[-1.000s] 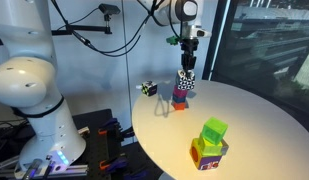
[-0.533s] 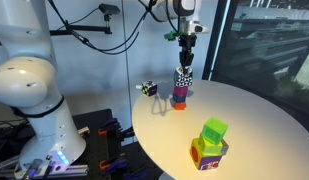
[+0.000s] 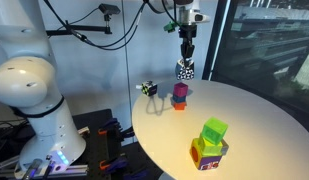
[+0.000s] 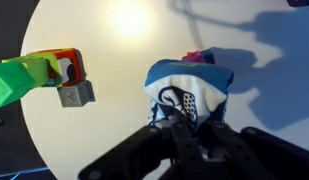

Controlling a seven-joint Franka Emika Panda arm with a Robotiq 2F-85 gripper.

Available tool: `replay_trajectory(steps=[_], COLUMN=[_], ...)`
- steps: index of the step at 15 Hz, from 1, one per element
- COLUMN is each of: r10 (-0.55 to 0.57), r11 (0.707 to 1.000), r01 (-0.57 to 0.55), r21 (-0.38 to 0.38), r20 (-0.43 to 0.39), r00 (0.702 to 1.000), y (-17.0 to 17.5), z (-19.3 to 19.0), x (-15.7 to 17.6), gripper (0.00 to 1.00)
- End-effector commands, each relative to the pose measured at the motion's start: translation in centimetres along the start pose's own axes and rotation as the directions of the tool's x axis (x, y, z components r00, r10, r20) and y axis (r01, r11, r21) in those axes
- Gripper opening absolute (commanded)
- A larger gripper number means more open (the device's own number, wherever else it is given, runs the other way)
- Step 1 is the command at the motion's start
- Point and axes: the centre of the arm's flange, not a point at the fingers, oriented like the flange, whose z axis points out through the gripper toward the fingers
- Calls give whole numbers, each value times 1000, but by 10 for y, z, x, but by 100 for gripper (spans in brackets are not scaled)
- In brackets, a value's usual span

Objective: Put the white and blue dice on the table

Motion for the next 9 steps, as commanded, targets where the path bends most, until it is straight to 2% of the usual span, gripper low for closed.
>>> replay_trajectory(steps=[1, 9], r10=[78, 237], r11=[997, 969], r01=[-78, -244], r21=[-19, -41], r20=[-38, -127], r00=[996, 963], y=[12, 32], z=[-7, -1], x=[11, 39], gripper=[7, 7])
